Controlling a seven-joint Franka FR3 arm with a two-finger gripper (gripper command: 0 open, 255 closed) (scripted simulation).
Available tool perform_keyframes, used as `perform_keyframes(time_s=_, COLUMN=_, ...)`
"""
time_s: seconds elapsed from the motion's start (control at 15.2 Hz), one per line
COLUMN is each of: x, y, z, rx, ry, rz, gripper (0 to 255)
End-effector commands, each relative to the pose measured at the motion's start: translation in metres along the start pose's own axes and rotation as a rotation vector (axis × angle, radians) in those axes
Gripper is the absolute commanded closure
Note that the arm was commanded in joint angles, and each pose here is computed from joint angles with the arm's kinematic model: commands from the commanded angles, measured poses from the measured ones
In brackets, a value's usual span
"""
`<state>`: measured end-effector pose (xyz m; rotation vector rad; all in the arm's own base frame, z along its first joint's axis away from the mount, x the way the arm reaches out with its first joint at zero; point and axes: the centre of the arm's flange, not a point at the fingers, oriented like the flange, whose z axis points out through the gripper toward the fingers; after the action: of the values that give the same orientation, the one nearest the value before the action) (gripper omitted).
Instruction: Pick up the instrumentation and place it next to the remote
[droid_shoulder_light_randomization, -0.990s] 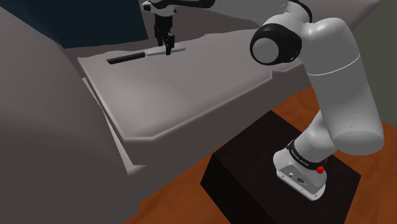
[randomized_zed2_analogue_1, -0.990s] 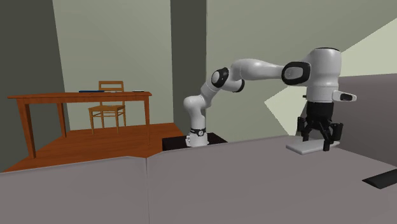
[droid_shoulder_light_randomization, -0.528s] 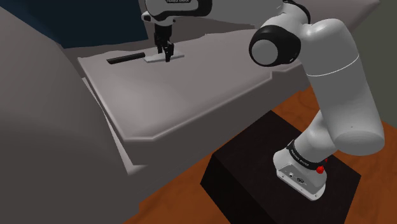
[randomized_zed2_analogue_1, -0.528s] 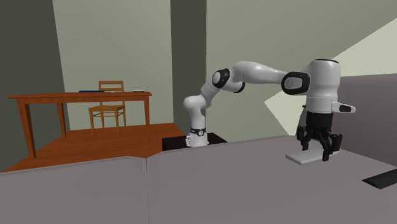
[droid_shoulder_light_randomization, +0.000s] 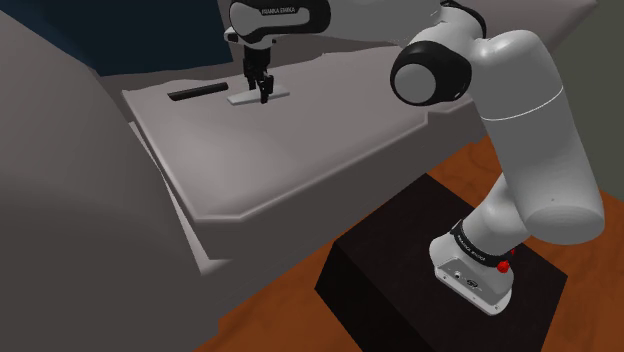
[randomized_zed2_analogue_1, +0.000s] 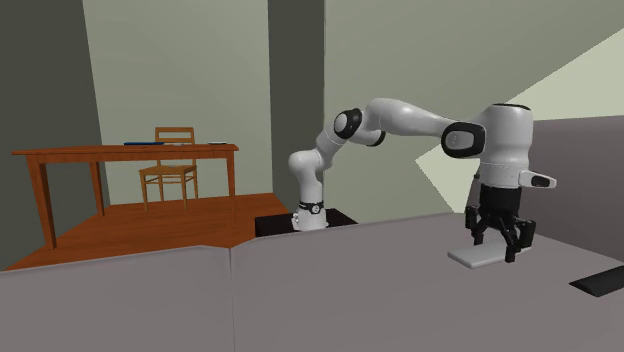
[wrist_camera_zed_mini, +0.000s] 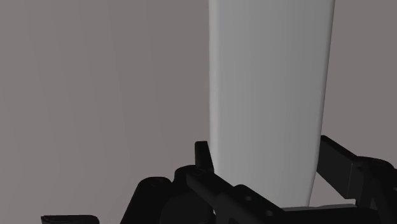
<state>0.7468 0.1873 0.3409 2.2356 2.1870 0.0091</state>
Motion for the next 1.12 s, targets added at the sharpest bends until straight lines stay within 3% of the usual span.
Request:
perform_keyframes(time_s=0.0, x=0.000, y=0.000, z=0.000, rx=-0.001, ry=0.000, rz=0.000, gripper=255)
perform_keyframes(time_s=0.13, x=0.000, y=0.000, z=0.000, rx=-0.001, ry=0.000, rz=0.000, gripper=255)
perform_keyframes(time_s=0.2, x=0.000, y=0.000, z=0.000, rx=-0.001, ry=0.000, rz=0.000, gripper=0)
perform_keyframes(time_s=0.53, x=0.000, y=0.000, z=0.000, rx=-0.001, ry=0.000, rz=0.000, gripper=0)
perform_keyframes(time_s=0.79, x=0.000, y=0.000, z=-0.050, rx=-0.001, ry=0.000, rz=0.000, gripper=0)
perform_keyframes(time_s=1.06, x=0.000, y=0.000, z=-0.050, rx=-0.001, ry=0.000, rz=0.000, gripper=0)
